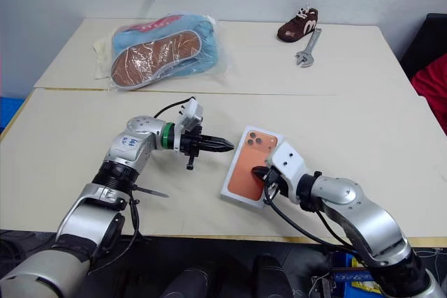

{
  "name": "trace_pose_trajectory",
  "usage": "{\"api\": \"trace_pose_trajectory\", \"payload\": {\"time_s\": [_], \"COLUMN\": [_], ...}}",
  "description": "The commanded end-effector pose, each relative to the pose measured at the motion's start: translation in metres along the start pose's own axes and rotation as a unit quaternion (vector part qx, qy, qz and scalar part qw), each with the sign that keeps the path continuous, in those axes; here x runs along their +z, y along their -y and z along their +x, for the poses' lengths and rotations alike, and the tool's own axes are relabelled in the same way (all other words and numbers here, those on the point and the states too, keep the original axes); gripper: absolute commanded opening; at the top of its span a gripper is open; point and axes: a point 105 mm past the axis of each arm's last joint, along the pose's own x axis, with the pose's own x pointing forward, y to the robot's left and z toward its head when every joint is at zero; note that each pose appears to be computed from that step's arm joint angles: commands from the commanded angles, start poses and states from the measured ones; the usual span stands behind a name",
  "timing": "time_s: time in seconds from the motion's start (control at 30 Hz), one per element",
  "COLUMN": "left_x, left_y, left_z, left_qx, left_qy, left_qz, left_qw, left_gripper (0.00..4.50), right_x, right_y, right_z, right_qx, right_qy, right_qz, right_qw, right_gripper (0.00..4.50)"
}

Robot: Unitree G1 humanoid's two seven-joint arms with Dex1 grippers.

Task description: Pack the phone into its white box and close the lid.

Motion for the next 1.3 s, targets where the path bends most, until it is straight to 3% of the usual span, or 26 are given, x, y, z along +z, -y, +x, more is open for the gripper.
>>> {"api": "trace_pose_trajectory", "payload": {"time_s": [0.03,0.2,0.33,0.57,0.63,0.73,0.83,0.97,1.1,1.3], "left_x": [-0.009,-0.023,-0.035,-0.033,-0.033,-0.028,-0.013,0.006,0.009,0.022], "left_y": [-0.007,-0.025,-0.032,-0.044,-0.045,-0.043,-0.039,-0.046,-0.059,-0.057], "left_z": [0.020,0.032,0.031,0.027,0.026,0.027,0.026,0.019,0.015,0.019], "left_qx": [0.013,0.062,0.082,0.125,0.130,0.123,0.106,0.123,0.162,0.145], "left_qy": [-0.071,-0.115,-0.150,-0.137,-0.133,-0.117,-0.078,-0.040,-0.045,-0.022], "left_qz": [0.053,0.063,0.068,0.065,0.065,0.066,0.069,0.068,0.066,0.077], "left_qw": [0.996,0.989,0.983,0.981,0.980,0.983,0.989,0.989,0.984,0.986], "left_gripper": [0.00,0.00,0.00,0.00,0.00,0.00,0.00,0.00,0.00,0.00], "right_x": [-0.016,-0.028,-0.044,-0.037,-0.017,0.014,0.012,-0.006,-0.023,-0.048], "right_y": [0.021,0.042,0.040,0.054,0.049,0.010,-0.035,-0.077,-0.074,-0.054], "right_z": [0.012,0.029,0.034,0.035,0.027,-0.003,-0.031,-0.045,-0.028,-0.008], "right_qx": [-0.062,-0.119,-0.112,-0.152,-0.133,-0.010,0.117,0.212,0.162,0.083], "right_qy": [-0.031,-0.046,-0.071,-0.033,0.025,0.097,0.080,0.029,0.001,-0.020], "right_qz": [-0.018,-0.026,-0.012,-0.026,-0.018,-0.030,-0.037,-0.039,-0.050,-0.061], "right_qw": [0.997,0.991,0.991,0.988,0.991,0.995,0.989,0.976,0.986,0.995], "right_gripper": [0.01,0.01,0.01,0.01,0.01,0.01,0.01,0.01,0.01,0.01]}}
